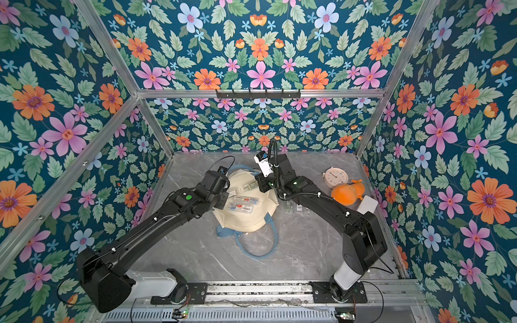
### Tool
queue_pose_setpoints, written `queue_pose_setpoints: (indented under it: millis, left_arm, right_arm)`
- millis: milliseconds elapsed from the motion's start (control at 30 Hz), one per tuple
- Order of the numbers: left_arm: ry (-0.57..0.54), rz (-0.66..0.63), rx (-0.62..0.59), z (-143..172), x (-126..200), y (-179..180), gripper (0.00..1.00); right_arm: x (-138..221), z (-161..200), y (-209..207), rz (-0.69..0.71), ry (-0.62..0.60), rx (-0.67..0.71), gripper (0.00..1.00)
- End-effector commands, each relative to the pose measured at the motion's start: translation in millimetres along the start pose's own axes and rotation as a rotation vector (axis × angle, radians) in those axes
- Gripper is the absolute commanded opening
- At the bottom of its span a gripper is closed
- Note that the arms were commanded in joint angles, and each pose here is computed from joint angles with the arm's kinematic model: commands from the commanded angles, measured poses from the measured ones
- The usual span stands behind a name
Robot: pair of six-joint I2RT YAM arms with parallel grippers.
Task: Take out the compass set from the canvas bag
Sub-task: Adjust the canvas bag at the center of the board, then pick up the compass set from the canvas bag.
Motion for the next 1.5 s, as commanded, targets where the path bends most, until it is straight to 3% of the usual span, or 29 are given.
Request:
queue_pose_setpoints:
  millis: [0,67,300,567,800,900,1000,1167,1467]
  left_arm:
    - [-0.053,-0.04,0.023,-12.8,1.8,1.7,0.09]
    - [-0.062,-0.054,0.024,-16.4,2.0,2.2,0.0]
    - [-0.11,-0.066,0.017,-24.0,10.2,7.1,0.0]
    - [-0.145,-0.008,-0.009,-25.7,9.6,2.3,0.0]
    - [-0.152,0.018,-0.014,-22.7,5.2,-1.4,0.0]
    - [-0.153,0.031,-0.02,-22.1,3.4,-3.1,0.0]
    - [-0.152,0.038,-0.026,-22.6,1.6,-5.0,0.0]
    - [-0.157,0.052,-0.027,-25.1,3.8,-6.0,0.0]
    - [-0.151,0.073,-0.031,-21.4,4.7,-6.4,0.0]
  right_arm:
    - [-0.8,5.3,0.7,-0.007,0.031,-0.013,0.05]
    - [-1.0,6.5,0.4,-0.006,0.037,-0.011,0.05]
    - [4.3,8.9,-5.1,0.015,0.055,-0.006,0.07]
    - [41.1,-6.6,18.1,-0.092,-0.008,0.103,0.37]
    - [80.0,3.5,83.1,-0.294,-0.162,0.259,0.46]
    - [59.0,30.6,115.1,-0.338,-0.138,0.345,0.43]
    - [33.0,49.4,120.0,-0.348,-0.117,0.331,0.4]
    - [-12.4,82.3,105.8,-0.253,-0.077,0.349,0.38]
    - [-77.9,114.5,77.1,-0.226,0.052,0.231,0.37]
Point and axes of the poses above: each gripper's point midway between its finger pads, its own x axis back along the fingers, its own y axis along the line the jaws close on, z = x × y, the point moved 8 cm from there along x, back along the fingers, and after that the axes turned 11 degrees about x, right-handed, at the moved point
